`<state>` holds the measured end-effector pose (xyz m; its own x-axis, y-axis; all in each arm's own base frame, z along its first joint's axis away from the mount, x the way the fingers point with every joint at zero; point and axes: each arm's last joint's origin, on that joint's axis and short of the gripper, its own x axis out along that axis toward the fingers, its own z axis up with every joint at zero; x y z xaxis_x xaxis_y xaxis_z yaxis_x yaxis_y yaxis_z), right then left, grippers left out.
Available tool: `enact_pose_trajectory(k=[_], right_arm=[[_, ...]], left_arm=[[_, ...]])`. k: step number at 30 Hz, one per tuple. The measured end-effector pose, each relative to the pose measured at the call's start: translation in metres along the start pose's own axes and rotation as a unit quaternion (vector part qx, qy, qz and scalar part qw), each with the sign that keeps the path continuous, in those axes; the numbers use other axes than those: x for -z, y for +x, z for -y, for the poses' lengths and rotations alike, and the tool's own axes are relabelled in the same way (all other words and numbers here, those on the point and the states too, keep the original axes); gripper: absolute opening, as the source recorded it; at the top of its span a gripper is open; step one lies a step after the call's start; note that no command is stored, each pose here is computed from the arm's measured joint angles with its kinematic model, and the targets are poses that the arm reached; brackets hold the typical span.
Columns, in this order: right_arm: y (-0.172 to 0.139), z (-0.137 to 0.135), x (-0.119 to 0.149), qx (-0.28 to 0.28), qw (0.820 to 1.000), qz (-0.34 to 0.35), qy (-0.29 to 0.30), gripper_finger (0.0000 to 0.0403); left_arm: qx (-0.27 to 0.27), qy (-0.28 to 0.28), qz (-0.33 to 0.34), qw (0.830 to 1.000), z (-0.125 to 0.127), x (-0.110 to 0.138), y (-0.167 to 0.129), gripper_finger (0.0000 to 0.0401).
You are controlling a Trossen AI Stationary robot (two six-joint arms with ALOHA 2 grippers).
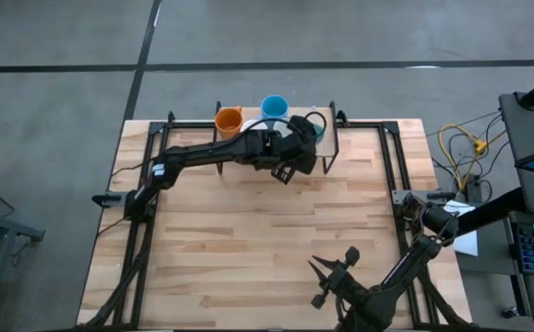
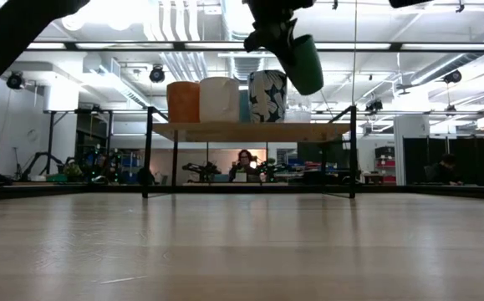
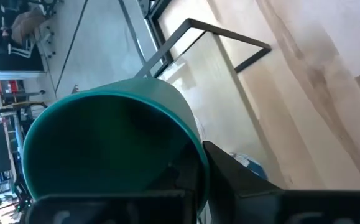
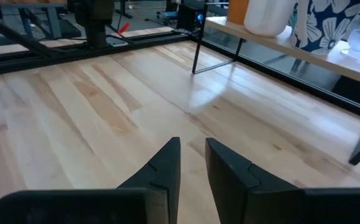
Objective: Stack small to large cups/mugs on shelf
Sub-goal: Put the green mug on the shelf
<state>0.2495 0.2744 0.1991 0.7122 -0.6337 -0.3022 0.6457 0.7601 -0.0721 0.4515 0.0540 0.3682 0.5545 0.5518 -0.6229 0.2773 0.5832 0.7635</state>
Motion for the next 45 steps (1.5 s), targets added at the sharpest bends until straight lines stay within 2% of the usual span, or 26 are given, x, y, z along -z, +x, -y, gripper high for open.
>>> enact_pose_trajectory(k=[10,16,25,30,45], right_arm=[[0.009,0.001,-0.003,0.013,1.000,-0.001,0.002,0.0068],[0.011,0.001,-0.004,0.015,1.000,-0.001,0.005,0.0068],[0.013,0.000,-0.005,0.015,1.000,-0.002,0.027,0.0068],[0.013,-0.001,-0.006,0.014,0.999,-0.002,0.035,0.0068],[0.015,-0.002,-0.007,0.015,0.999,-0.006,0.045,0.0068]], left_arm=[[0.033,0.002,0.022,0.999,0.002,0.001,0.001,0.0000],[0.056,-0.014,0.049,0.997,0.001,0.001,0.003,0.0000],[0.068,-0.010,0.034,0.997,0.015,0.005,0.024,0.0000],[0.056,-0.006,0.011,0.998,0.018,0.006,0.029,0.0000],[0.038,-0.014,0.018,0.999,0.014,0.004,0.026,0.0000]])
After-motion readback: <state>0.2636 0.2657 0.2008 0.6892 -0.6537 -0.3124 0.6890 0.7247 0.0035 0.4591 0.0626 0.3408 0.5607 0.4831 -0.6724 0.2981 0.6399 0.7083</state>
